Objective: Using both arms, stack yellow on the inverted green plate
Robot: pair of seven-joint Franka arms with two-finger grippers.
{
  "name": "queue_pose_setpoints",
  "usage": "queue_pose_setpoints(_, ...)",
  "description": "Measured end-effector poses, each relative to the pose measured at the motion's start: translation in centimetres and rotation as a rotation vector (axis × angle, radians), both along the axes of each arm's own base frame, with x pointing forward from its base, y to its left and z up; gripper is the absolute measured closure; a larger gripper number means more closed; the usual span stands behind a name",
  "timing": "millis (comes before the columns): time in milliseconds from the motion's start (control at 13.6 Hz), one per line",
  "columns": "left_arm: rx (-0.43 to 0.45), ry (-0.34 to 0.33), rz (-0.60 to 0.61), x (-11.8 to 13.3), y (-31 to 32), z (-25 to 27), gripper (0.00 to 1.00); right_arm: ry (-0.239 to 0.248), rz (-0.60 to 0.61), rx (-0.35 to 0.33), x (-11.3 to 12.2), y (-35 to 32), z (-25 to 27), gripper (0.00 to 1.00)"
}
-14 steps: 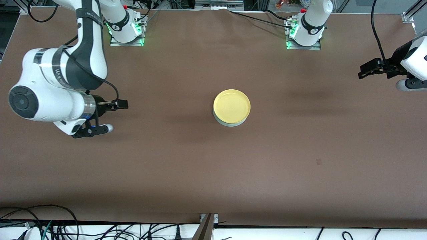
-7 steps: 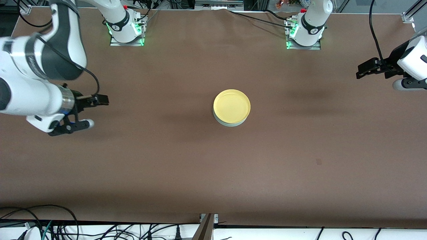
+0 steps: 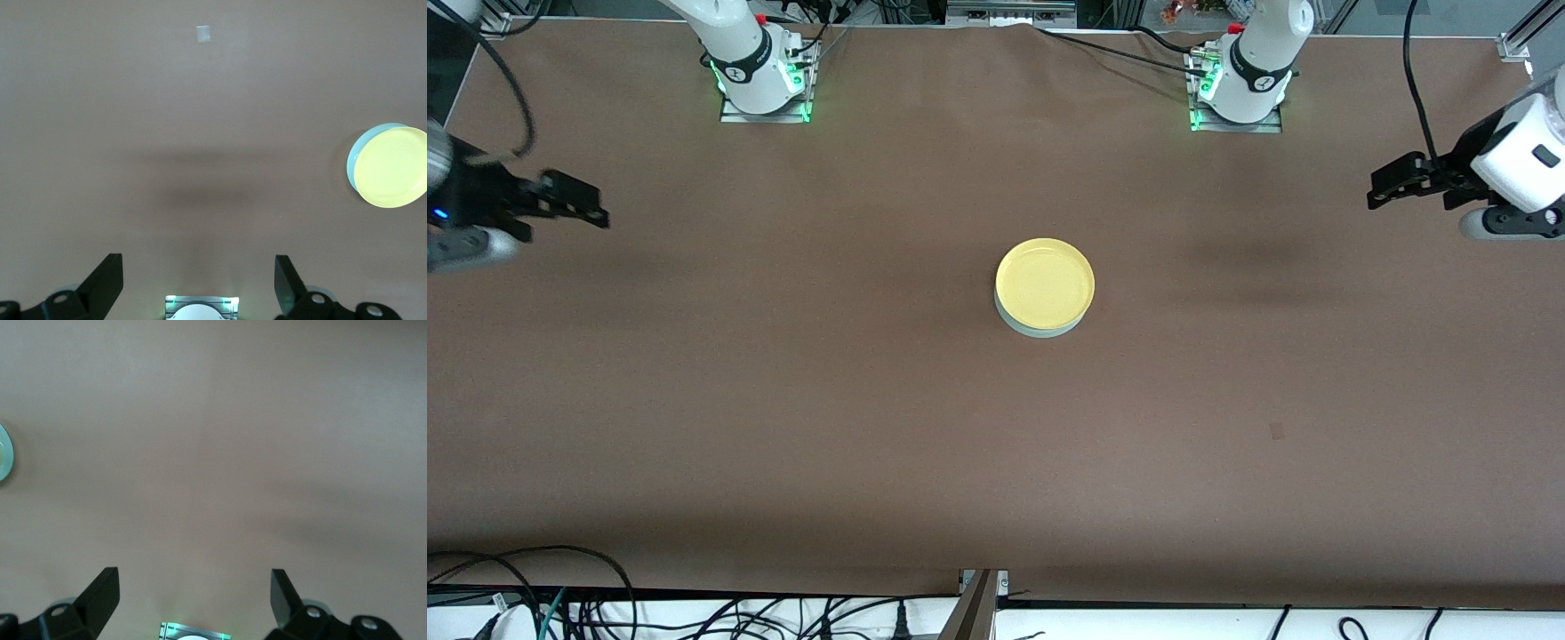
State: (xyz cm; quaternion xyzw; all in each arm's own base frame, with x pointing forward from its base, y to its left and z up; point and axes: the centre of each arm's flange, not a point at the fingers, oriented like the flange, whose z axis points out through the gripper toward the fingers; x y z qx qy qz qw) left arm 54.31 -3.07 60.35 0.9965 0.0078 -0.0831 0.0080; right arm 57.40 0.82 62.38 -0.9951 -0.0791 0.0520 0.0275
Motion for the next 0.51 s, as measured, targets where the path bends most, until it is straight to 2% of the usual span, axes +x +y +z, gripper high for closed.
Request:
queue_pose_setpoints(220, 0.0, -0.001, -0.013, -0.1, -0.7, 0.0, 0.0, -0.029, -0.017, 0.003, -2.6, -1.5, 2.4, 0.0)
queue_pose_setpoints(513, 0.0, 0.0, -0.008, 0.0, -0.5, 0.0, 0.0, 0.003, -0.004, -0.03, -3.6, -1.3, 1.4, 0.0)
